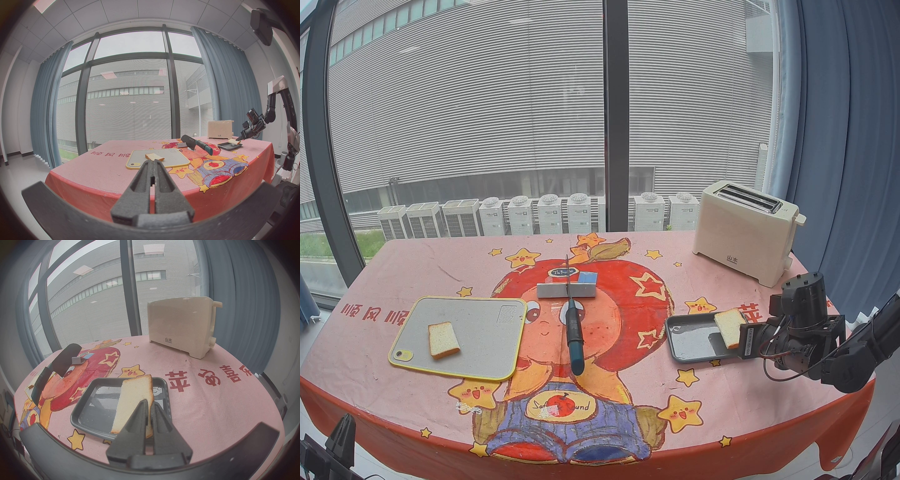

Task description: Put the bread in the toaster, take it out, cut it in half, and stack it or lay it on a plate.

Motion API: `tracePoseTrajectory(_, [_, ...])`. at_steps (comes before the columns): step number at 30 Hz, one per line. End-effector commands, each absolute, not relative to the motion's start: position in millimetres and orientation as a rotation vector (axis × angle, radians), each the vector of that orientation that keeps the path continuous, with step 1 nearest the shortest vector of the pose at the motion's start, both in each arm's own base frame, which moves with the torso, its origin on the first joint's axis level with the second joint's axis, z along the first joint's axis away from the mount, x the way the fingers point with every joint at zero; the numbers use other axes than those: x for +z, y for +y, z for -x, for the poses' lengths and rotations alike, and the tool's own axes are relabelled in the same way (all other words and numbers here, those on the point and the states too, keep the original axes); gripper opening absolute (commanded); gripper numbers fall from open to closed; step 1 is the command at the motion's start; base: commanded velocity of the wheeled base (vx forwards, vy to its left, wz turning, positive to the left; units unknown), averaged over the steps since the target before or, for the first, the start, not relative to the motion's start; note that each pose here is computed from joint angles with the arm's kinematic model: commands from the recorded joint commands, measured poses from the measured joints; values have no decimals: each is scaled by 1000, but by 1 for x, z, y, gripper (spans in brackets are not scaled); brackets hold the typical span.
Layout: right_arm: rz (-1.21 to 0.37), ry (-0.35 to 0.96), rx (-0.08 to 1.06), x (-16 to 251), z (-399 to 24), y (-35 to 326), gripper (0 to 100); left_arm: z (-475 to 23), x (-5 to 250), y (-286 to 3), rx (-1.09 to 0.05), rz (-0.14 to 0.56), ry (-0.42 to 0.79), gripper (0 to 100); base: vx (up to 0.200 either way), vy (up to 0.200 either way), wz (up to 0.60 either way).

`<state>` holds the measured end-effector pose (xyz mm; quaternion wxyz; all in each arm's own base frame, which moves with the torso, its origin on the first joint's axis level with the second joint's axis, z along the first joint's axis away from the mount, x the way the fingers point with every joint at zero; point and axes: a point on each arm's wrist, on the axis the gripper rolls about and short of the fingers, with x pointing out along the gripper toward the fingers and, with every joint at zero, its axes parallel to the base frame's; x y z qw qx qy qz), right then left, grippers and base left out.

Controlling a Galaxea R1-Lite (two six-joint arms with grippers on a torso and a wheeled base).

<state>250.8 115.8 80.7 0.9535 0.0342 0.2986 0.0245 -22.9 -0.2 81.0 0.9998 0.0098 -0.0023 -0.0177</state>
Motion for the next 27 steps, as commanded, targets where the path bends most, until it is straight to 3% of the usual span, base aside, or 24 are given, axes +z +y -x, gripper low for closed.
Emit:
tracePoseTrajectory(1, [-70,607,50,81,-251,116,0,23,76,0,-35,-20,-3,0,0,0,0])
tracePoseTrajectory(12, [-70,607,50,81,-251,116,0,23,76,0,-35,-20,-3,0,0,0,0])
tracePoseTrajectory(13, [-70,607,50,81,-251,116,100,23,76,0,-35,-20,-3,0,0,0,0])
tracePoseTrajectory(27, [-72,603,51,82,-250,116,100,23,76,0,-35,-20,-3,0,0,0,0])
